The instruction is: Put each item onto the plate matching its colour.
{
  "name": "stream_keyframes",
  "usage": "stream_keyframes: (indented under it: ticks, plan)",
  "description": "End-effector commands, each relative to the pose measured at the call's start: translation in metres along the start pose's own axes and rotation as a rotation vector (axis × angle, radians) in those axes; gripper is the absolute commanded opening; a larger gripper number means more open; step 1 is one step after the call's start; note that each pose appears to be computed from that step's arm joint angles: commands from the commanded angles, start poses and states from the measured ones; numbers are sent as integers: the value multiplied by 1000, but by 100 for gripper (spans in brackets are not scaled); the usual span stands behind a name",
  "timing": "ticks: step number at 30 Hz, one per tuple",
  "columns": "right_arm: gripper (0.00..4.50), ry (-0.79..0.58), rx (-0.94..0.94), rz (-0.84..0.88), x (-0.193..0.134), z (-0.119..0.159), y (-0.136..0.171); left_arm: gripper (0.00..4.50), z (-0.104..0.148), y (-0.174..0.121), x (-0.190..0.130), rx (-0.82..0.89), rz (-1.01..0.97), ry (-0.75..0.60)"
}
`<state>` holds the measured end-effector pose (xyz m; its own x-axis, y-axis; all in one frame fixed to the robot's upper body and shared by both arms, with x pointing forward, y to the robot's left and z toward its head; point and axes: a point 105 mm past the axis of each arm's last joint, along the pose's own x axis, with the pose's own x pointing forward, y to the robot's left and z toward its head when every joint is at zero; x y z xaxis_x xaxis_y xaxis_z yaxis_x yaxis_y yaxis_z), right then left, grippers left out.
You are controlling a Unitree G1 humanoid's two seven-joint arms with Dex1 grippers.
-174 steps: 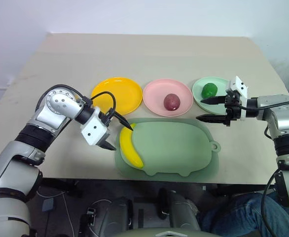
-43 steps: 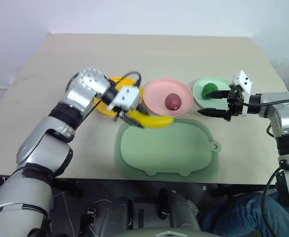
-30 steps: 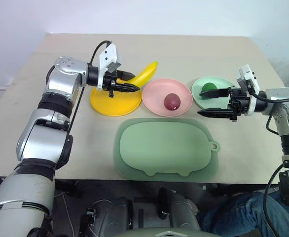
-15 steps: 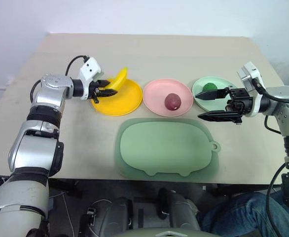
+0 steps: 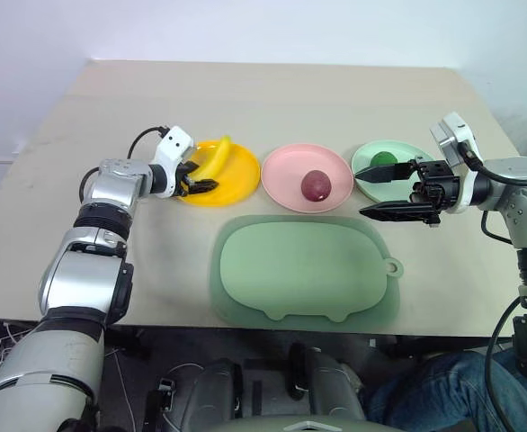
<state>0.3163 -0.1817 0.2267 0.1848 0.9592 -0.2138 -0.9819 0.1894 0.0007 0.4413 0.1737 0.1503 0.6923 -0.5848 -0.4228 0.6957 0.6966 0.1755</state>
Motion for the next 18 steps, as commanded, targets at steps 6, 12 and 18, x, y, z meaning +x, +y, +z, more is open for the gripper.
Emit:
stream_keyframes:
  ticks: [6, 12, 18]
  plan:
    - [450, -33, -47, -26, -5, 13, 1, 448, 34, 6, -10, 52, -16, -60]
    - [450, -30, -45, -37, -6, 12, -1, 448, 53, 4, -19, 90, -71, -140]
    - [450, -31, -45, -53, -8, 13, -4, 448, 70, 9, -34, 135, -79, -184]
